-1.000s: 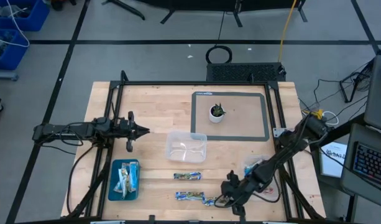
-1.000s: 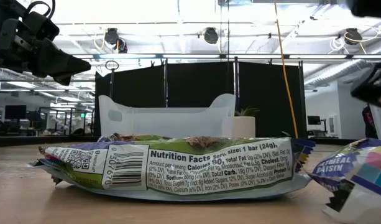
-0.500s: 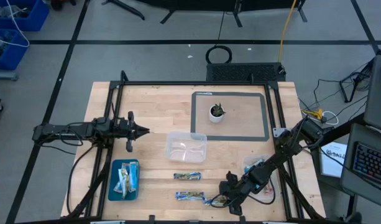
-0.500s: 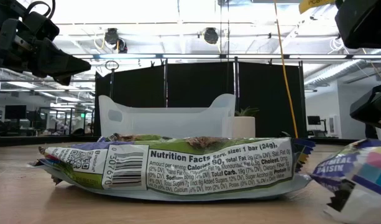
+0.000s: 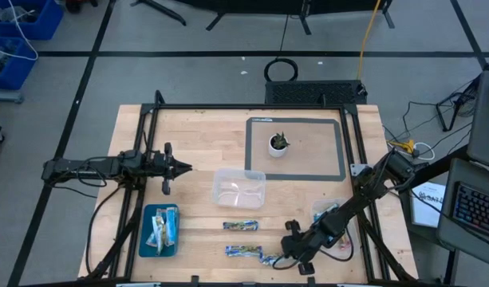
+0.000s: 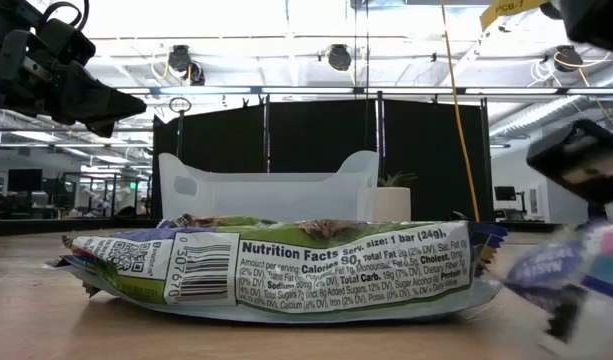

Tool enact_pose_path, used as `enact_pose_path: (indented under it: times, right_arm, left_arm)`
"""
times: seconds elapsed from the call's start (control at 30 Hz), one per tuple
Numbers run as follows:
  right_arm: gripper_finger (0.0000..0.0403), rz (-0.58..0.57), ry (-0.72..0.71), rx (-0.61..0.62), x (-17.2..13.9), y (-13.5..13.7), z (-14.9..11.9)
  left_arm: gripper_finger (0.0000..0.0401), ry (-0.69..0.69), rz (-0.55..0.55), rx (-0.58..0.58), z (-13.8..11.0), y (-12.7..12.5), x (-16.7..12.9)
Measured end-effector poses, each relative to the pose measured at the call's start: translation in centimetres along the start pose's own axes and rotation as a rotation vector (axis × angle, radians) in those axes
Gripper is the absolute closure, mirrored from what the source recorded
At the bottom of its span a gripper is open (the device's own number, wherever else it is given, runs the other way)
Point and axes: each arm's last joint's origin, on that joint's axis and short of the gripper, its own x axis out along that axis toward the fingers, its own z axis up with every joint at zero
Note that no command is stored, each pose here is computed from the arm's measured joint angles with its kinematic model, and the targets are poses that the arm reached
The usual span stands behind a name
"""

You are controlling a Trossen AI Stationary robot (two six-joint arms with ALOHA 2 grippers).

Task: Pick and place Granola Bars by type
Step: Put the blue granola bar into the left transparent bin

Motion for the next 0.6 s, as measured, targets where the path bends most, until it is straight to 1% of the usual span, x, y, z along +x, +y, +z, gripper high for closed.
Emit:
enact_pose_path:
  times: [0.07,0.13,0.23,0.33,0.47,0.53,0.6]
  right_arm:
    - [0.04,0.007,-0.036,-0.029,-0.9,0.2,0.5]
    - [0.0401,0.007,-0.101,-0.068,-2.4,0.6,1.3]
    - [0.0402,-0.008,-0.219,-0.167,-5.1,1.0,2.7]
    - [0.0402,-0.015,-0.339,-0.261,-8.1,0.7,4.2]
    - [0.0402,-0.045,-0.498,-0.343,-11.7,-0.7,6.5]
    - [0.0403,-0.052,-0.575,-0.355,-13.1,-2.1,7.7]
    - [0.0403,-0.022,-0.639,-0.339,-14.1,-3.8,9.0]
  left_arm:
    - [0.0359,0.0,0.0,0.0,0.0,0.0,0.0]
    - [0.0359,0.0,0.0,0.0,0.0,0.0,0.0]
    - [0.0359,0.0,0.0,0.0,0.0,0.0,0.0]
    - [0.0359,0.0,0.0,0.0,0.0,0.0,0.0]
    - [0.0359,-0.001,0.0,0.0,0.0,0.0,0.0]
    - [0.0359,-0.001,0.0,0.0,0.0,0.0,0.0]
    - [0.0359,0.0,0.0,0.0,0.0,0.0,0.0]
